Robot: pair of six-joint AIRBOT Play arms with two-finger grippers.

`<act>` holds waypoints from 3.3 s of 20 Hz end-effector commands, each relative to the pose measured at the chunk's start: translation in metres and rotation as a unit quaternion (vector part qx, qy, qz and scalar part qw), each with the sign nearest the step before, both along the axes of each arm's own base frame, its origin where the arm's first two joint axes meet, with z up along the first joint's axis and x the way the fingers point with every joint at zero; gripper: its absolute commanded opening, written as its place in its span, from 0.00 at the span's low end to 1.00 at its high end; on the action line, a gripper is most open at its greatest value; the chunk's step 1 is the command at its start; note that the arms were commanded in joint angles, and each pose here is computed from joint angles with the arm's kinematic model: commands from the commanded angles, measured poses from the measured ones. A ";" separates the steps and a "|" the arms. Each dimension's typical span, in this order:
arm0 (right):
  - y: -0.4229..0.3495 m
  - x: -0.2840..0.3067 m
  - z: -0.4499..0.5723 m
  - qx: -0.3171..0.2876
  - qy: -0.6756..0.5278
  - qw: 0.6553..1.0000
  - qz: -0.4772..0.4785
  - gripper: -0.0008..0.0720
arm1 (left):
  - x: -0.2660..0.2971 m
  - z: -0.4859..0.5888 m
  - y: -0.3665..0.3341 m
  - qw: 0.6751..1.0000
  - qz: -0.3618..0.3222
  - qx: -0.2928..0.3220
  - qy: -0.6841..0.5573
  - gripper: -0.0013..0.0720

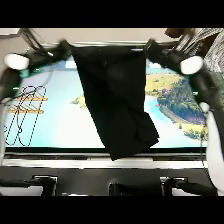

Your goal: Fold the clothes and pants, and hang the long-sleeved shirts on hangers.

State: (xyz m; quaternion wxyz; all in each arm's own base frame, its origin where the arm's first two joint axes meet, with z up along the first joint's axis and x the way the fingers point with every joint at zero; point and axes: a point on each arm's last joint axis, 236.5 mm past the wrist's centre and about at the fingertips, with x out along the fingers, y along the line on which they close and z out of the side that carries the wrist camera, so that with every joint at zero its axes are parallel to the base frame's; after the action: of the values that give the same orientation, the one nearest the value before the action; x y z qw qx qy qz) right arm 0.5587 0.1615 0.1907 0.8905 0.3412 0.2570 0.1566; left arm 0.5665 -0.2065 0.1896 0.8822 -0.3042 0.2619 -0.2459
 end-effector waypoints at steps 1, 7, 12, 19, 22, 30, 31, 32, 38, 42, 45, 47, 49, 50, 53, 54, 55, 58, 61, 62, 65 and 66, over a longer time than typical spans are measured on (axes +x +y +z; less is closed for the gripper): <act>0.010 0.017 -0.106 -0.009 0.100 0.995 0.015 0.05 | 0.015 -0.117 -0.026 0.994 -0.017 0.007 0.107 0.04; 0.000 -0.012 -0.141 -0.067 0.170 0.981 0.062 0.22 | 0.000 -0.144 -0.017 0.979 -0.023 -0.030 0.201 0.93; -0.109 -0.062 -0.074 -0.117 0.187 0.975 0.030 0.69 | -0.023 -0.075 0.070 0.980 -0.017 -0.038 0.196 0.94; -0.227 -0.196 -0.122 -0.127 0.349 0.929 0.007 0.79 | -0.126 -0.119 0.139 0.959 0.034 0.015 0.281 0.94; -0.194 -0.236 -0.194 -0.056 0.419 0.906 0.033 0.86 | -0.185 -0.174 0.100 0.939 0.007 -0.023 0.342 0.94; -0.148 -0.258 -0.283 0.055 0.452 0.890 0.029 0.86 | -0.239 -0.231 0.042 0.917 -0.027 -0.032 0.396 0.94; -0.142 -0.257 -0.287 0.068 0.451 0.889 0.036 0.86 | -0.239 -0.231 0.040 0.918 -0.029 -0.030 0.395 0.94; -0.139 -0.256 -0.292 0.080 0.455 0.886 0.041 0.83 | -0.240 -0.231 0.039 0.918 -0.031 -0.029 0.395 0.94; -0.116 -0.257 -0.303 0.089 0.463 0.879 0.073 0.66 | -0.243 -0.231 0.034 0.917 -0.038 -0.027 0.396 0.94; -0.099 -0.250 -0.299 0.056 0.448 0.887 0.095 0.05 | -0.251 -0.231 0.019 0.915 -0.058 -0.019 0.399 0.94; -0.117 -0.240 -0.272 0.020 0.433 0.899 0.064 0.05 | -0.265 -0.239 -0.001 0.908 -0.087 -0.005 0.409 0.93; -0.128 -0.237 -0.249 -0.010 0.414 0.909 0.045 0.05 | -0.276 -0.250 -0.015 0.900 -0.106 0.004 0.424 0.93; -0.134 -0.236 -0.226 -0.028 0.394 0.918 0.033 0.05 | -0.285 -0.259 -0.032 0.891 -0.118 0.001 0.438 0.93; -0.135 -0.235 -0.215 -0.030 0.382 0.923 0.028 0.05 | -0.287 -0.261 -0.041 0.889 -0.120 -0.005 0.442 0.93; -0.133 -0.237 -0.192 -0.031 0.359 0.933 0.019 0.05 | -0.285 -0.270 -0.060 0.893 -0.112 -0.009 0.437 0.93; -0.131 -0.239 -0.188 -0.029 0.359 0.933 0.019 0.05 | -0.284 -0.272 -0.065 0.894 -0.107 -0.012 0.435 0.93; -0.130 -0.242 -0.185 -0.029 0.358 0.933 0.022 0.05 | -0.283 -0.275 -0.069 0.894 -0.104 -0.015 0.436 0.93; -0.126 -0.248 -0.178 -0.029 0.357 0.933 0.029 0.05 | -0.284 -0.286 -0.077 0.891 -0.094 -0.017 0.445 0.92; -0.121 -0.251 -0.173 -0.019 0.360 0.932 0.032 0.05 | -0.280 -0.292 -0.080 0.888 -0.079 -0.031 0.452 0.91; -0.119 -0.251 -0.171 -0.012 0.359 0.933 0.034 0.05 | -0.277 -0.293 -0.080 0.888 -0.072 -0.036 0.452 0.82; -0.105 -0.239 -0.158 0.029 0.337 0.940 0.035 0.05 | -0.273 -0.286 -0.083 0.890 -0.078 -0.043 0.447 0.04; -0.098 -0.232 -0.152 0.044 0.323 0.945 0.035 0.05 | -0.268 -0.277 -0.086 0.895 -0.096 -0.043 0.434 0.04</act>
State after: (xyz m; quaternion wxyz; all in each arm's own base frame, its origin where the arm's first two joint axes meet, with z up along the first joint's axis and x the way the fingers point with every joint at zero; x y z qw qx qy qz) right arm 0.3142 0.0487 0.0236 0.7382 0.3684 0.5620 0.0598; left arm 0.2922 -0.2863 -0.0980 0.6401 -0.3888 0.6422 -0.1634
